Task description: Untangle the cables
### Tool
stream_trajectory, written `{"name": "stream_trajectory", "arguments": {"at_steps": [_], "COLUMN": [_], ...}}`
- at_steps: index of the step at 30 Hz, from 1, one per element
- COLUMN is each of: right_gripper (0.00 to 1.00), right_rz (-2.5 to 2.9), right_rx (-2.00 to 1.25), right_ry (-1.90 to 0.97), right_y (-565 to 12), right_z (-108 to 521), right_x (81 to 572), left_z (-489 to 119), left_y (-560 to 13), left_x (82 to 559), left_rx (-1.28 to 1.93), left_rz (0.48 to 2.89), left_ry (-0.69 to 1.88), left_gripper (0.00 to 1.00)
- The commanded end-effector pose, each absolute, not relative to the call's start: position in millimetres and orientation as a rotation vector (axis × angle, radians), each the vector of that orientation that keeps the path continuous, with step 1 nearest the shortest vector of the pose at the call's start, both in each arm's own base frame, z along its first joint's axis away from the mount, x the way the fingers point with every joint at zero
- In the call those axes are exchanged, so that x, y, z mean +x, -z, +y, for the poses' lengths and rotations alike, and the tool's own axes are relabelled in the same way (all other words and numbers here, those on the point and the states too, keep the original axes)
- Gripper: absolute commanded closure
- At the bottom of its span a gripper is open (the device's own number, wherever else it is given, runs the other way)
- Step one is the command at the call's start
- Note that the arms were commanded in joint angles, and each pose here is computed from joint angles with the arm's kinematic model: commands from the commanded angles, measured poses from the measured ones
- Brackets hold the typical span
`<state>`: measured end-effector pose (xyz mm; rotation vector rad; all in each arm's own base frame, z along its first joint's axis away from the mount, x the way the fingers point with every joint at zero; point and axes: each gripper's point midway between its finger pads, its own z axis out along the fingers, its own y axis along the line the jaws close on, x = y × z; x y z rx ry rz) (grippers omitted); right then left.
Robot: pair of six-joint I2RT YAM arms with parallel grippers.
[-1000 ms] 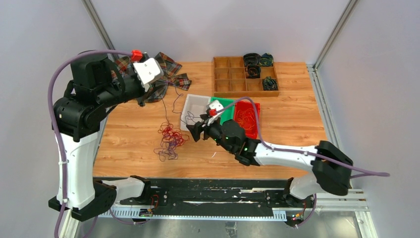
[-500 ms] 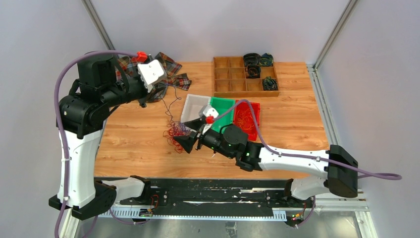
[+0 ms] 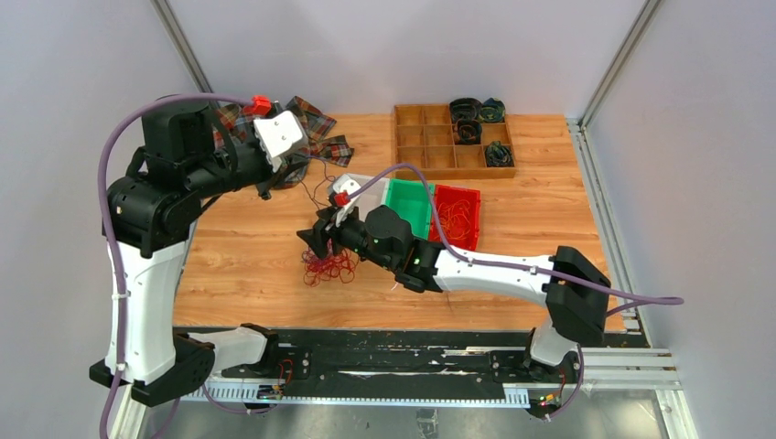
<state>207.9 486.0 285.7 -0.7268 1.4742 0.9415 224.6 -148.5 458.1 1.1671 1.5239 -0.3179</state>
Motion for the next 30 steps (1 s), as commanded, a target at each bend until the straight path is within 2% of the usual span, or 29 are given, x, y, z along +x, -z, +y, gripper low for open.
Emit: {"name": "stream_trajectory", "arguments": {"at_steps": [1,18,25,30], "right_gripper": [0.41,0.59,0.6,0.53], "right_rz": [1.491,1.653,1.753,1.802], "right_rx": [-0.717,-0.67,-0.639,-0.605], "right_ry": [-0.864,-0.82,-0.849,-0.828], "right_y": [-278.3,-186.0,-149.1,-136.2], "right_z": [489.2,481.6,459.5,433.9], "right_x": [231.5,255.4,239.1,231.5], "left_z": [-151.0,-150.9,-140.9,-138.5], "left_y": [-485.0,-539.7,-567.0,-565.0], "left_x": [210.8,199.2,217.1,236.8], "left_rx": [1.145,1.049,0.997,0.988], "left_rz": [1.438,1.336,1.282,1.283], "left_ry": [0.334,0.351,0.228,0.163], "left_gripper": [1.0,1.0,1.0,1.0]}}
